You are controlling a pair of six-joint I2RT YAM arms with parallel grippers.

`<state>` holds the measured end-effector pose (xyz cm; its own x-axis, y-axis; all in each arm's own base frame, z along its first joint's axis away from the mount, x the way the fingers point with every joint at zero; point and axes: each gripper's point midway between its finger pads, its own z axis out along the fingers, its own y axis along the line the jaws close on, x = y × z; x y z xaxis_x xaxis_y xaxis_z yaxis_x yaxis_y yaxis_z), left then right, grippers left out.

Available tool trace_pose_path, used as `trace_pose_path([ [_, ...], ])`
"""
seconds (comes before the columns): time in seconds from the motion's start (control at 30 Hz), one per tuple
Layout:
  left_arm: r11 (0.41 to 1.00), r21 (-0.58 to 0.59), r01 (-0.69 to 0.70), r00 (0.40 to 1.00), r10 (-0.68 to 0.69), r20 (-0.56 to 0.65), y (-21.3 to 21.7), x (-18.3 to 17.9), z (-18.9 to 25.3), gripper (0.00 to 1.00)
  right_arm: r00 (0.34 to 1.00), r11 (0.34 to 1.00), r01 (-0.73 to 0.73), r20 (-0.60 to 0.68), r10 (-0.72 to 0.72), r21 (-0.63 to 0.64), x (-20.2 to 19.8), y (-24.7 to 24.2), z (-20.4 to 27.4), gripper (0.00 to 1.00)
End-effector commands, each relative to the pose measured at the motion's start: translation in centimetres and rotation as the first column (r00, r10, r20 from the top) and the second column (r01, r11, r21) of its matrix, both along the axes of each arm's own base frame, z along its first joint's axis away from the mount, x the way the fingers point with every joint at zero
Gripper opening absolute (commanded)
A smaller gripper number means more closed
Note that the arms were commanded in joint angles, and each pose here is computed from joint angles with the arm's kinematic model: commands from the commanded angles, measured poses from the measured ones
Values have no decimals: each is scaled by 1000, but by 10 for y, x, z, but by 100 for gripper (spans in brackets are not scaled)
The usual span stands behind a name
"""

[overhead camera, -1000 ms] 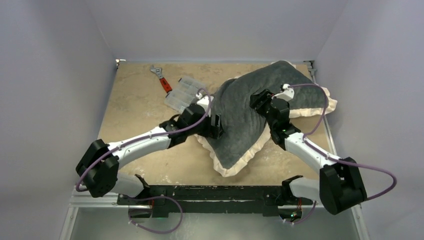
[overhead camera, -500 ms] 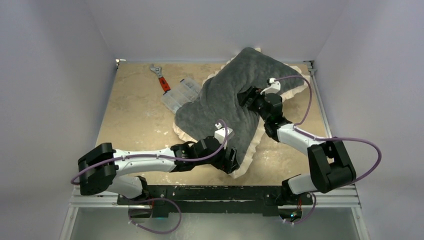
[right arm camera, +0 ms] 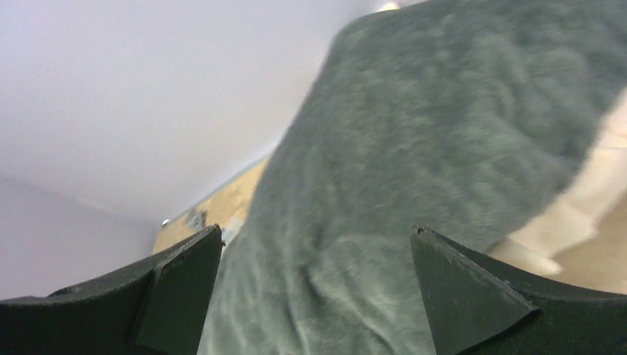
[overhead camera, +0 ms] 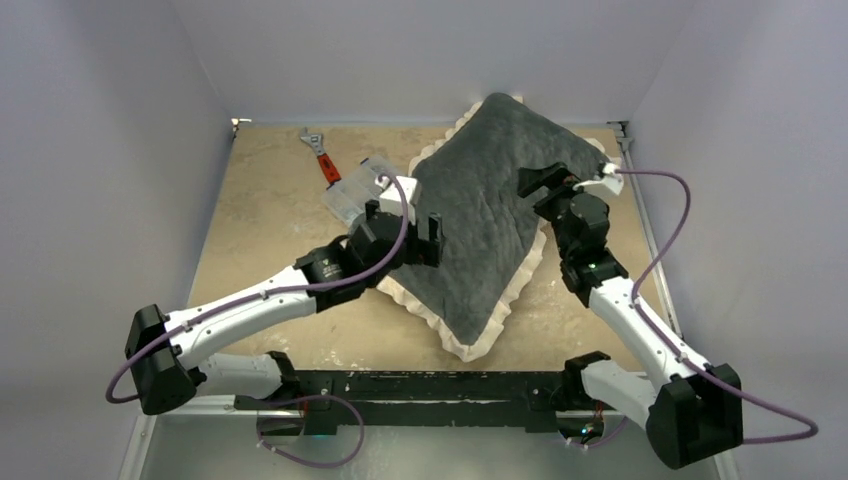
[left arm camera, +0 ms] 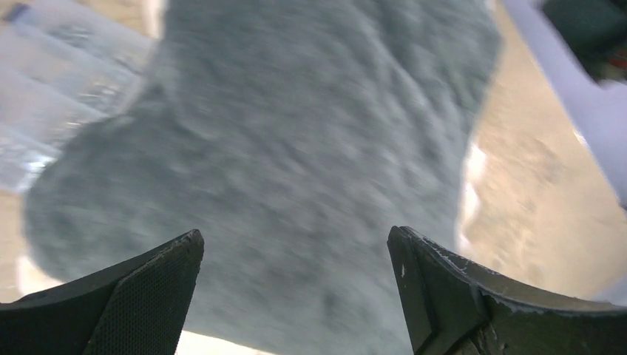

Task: Remove the pillowcase from the pillow

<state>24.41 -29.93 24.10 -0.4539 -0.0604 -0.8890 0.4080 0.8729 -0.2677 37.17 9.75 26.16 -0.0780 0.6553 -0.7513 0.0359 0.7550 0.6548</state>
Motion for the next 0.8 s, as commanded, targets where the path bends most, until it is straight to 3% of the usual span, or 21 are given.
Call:
trace_pose_path([
  [0.0, 990, 67, -127, 990, 123, 73, 30, 47, 0, 97, 993, 990, 117, -31, -115, 77, -5, -46, -17, 99],
  [0.17, 984, 80, -157, 987, 155, 37, 36, 81, -23, 97, 995, 989, 91, -47, -86, 113, -8, -44, -33, 99],
  [0.33, 984, 88, -152, 986, 158, -59, 35, 100, -64, 97, 998, 989, -40, -41, 46, 142, -9, -22, -58, 99],
  [0.43, 990, 83, -114, 985, 123, -123, 28, 93, -88, 96, 975, 968, -208, -43, 216, 139, -13, 7, -77, 99],
  [0.53, 992, 72, -108, 979, 119, -168, 31, 82, -109, 96, 955, 951, -288, -38, 294, 114, -12, 20, -92, 99],
  [0.77, 998, -38, -40, 961, 28, -275, 17, 56, -145, 94, 845, 842, -531, -18, 535, 99, -19, 63, -120, 99],
])
